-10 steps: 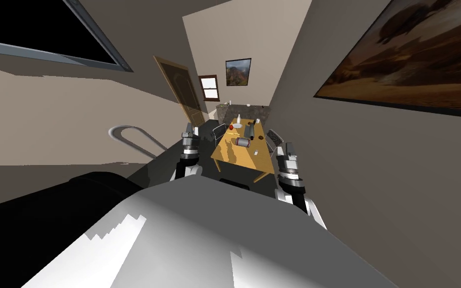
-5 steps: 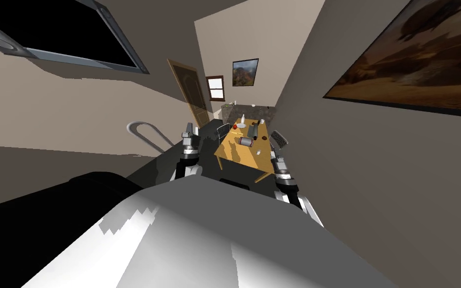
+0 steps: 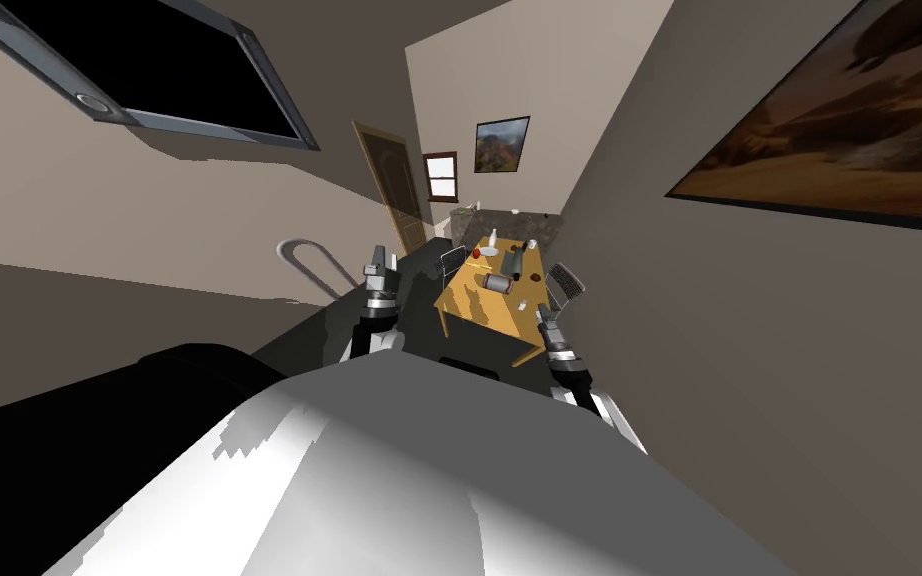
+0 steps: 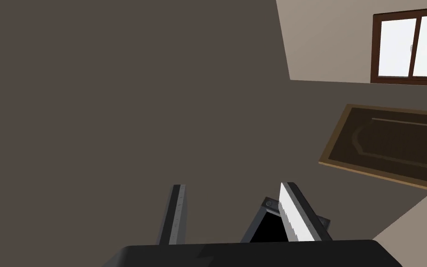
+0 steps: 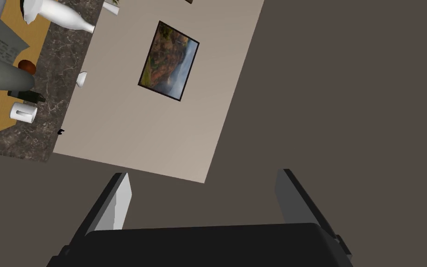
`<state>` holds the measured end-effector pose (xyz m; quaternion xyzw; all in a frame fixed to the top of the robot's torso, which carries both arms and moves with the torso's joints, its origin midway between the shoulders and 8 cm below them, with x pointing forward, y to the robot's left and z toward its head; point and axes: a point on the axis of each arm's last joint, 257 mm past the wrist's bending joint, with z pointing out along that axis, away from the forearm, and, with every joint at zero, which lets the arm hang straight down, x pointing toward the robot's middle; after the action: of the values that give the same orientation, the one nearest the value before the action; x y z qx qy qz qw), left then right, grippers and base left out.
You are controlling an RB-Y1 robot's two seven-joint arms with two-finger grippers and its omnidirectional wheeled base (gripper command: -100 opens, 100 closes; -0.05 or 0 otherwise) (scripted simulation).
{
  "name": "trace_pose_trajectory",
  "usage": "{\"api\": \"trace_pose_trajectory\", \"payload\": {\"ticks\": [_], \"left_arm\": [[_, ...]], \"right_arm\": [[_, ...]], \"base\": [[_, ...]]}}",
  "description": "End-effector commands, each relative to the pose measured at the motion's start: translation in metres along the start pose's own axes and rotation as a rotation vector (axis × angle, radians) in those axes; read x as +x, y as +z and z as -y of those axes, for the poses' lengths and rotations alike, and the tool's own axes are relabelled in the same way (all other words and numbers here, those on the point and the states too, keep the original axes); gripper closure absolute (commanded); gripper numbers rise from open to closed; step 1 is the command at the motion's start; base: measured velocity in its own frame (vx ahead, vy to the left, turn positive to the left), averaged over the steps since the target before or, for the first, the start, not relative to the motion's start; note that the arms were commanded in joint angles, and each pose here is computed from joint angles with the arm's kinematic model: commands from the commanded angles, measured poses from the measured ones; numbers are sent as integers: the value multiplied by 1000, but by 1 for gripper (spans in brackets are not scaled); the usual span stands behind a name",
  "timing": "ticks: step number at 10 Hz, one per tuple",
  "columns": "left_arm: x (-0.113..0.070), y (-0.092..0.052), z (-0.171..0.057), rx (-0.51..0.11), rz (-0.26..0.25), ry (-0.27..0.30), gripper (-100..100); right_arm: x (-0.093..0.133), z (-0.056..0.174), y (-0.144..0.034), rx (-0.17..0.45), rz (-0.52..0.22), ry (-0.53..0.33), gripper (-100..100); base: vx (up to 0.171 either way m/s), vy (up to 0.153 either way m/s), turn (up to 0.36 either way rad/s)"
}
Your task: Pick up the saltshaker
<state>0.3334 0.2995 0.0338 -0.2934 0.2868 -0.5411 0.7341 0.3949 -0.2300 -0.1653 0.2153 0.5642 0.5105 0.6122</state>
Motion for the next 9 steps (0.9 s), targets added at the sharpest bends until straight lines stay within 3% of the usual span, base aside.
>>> {"api": "trace_pose_trajectory", "payload": {"ticks": [1,9], "left_arm": [[0,0,0,0,0,0,0],[0,0,0,0,0,0,0]], "right_arm": [[15,21,-7,40,-56,-28,-100],[52,120,-53,236,-256,-129,-100]], "base": [[-48,-9,206],[-30,6,168]]}}
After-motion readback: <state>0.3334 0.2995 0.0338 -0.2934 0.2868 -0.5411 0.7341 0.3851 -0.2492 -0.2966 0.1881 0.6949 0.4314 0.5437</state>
